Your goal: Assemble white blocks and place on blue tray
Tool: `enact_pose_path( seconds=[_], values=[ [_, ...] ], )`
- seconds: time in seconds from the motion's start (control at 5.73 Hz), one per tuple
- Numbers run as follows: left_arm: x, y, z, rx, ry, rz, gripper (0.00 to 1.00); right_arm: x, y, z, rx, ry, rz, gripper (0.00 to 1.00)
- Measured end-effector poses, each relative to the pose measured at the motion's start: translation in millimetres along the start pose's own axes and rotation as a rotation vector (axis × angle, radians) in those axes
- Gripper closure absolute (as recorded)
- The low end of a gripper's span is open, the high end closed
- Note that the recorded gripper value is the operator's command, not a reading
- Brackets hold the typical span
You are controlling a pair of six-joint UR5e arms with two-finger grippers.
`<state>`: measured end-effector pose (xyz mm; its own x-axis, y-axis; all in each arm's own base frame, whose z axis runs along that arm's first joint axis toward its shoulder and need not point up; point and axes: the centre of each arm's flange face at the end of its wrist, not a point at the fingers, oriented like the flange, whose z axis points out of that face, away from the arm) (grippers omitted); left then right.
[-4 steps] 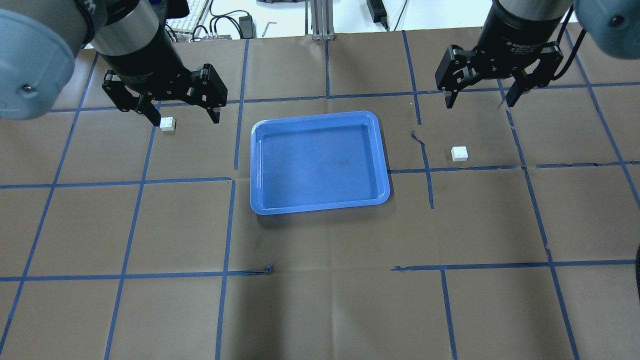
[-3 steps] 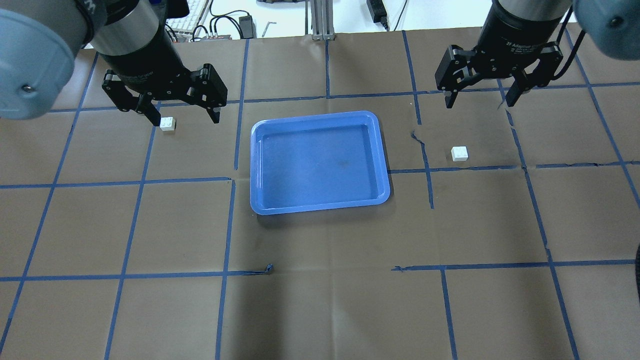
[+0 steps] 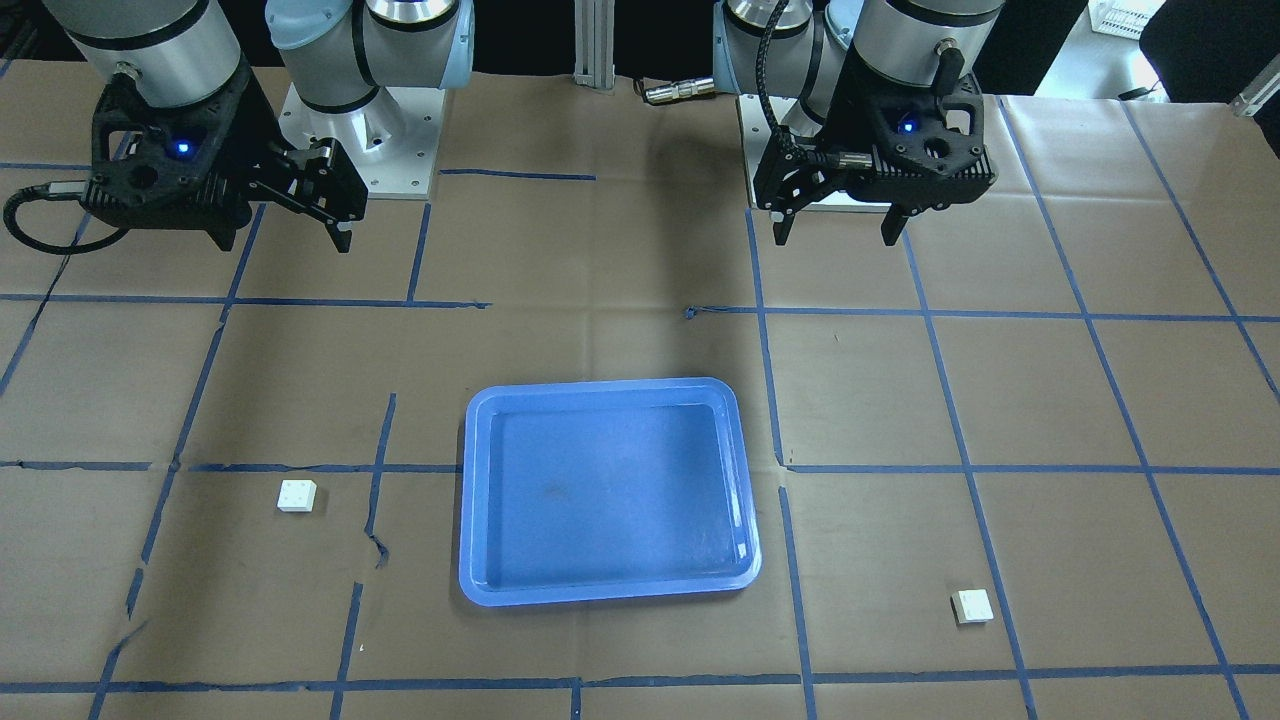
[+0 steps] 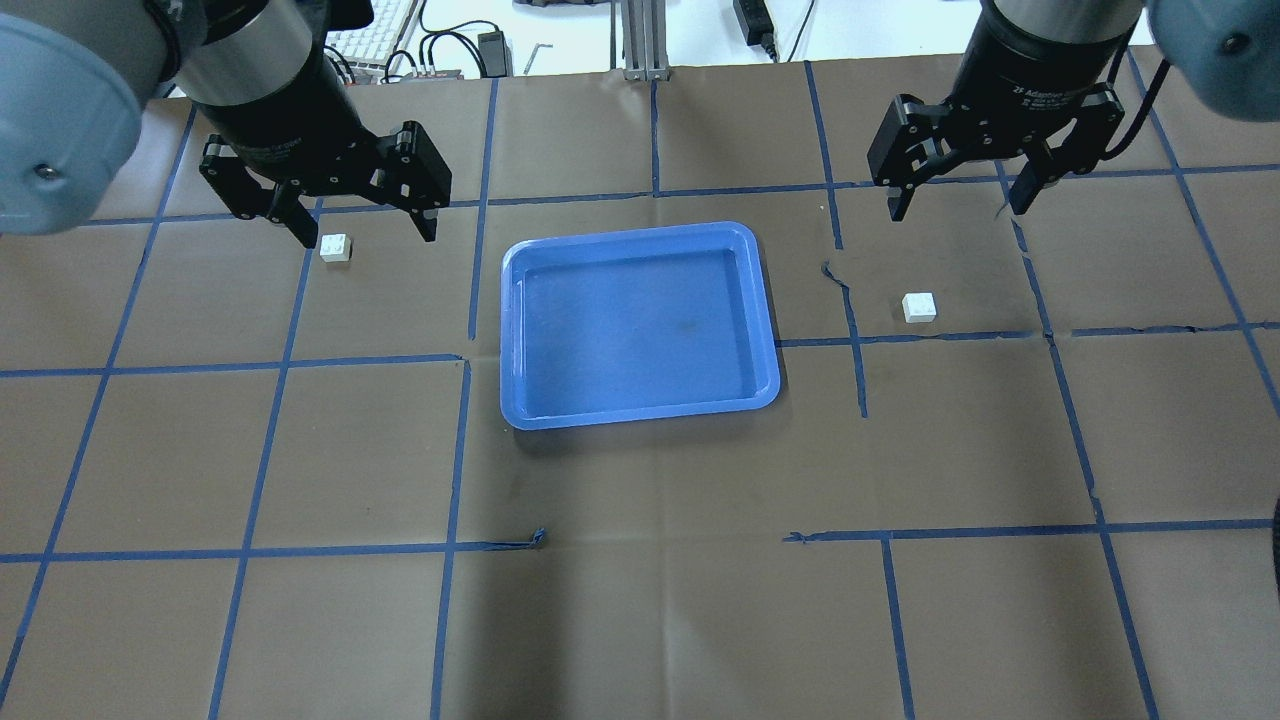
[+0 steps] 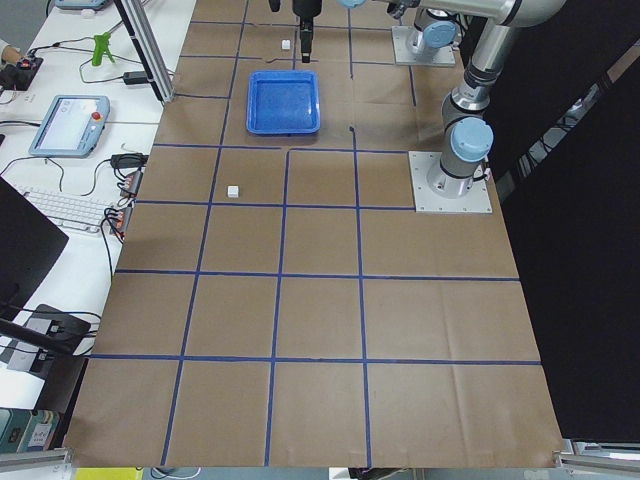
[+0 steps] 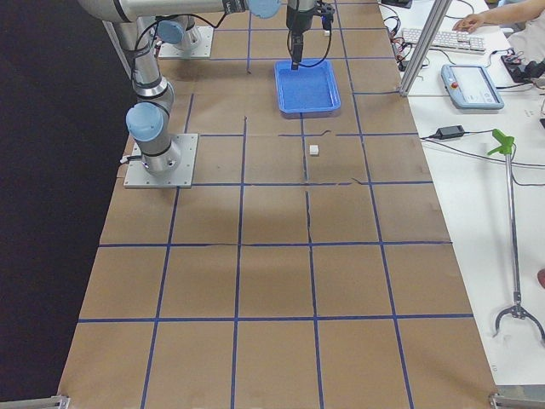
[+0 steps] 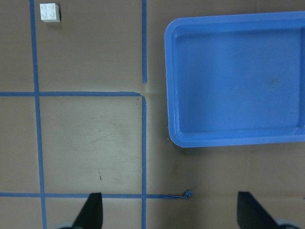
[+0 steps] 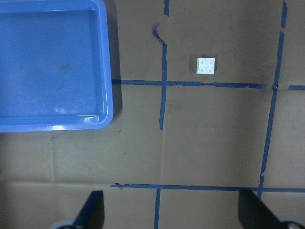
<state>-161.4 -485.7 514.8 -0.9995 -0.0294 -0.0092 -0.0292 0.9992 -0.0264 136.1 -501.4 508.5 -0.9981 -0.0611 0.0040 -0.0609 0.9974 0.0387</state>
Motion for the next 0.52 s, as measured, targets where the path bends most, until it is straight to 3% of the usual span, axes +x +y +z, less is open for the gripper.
enact_pose_path(
  seconds=[0.35,0.52],
  values=[
    [-62,-42,33,-0.023,0.001,-0.108,0.01,3,-4,4,0.0,0.001,-0.271,0.0],
    [-94,-84,73,-0.01,0.002,-0.125,0.01,6,-10,9,0.0,0.005,-0.48,0.0]
  ],
)
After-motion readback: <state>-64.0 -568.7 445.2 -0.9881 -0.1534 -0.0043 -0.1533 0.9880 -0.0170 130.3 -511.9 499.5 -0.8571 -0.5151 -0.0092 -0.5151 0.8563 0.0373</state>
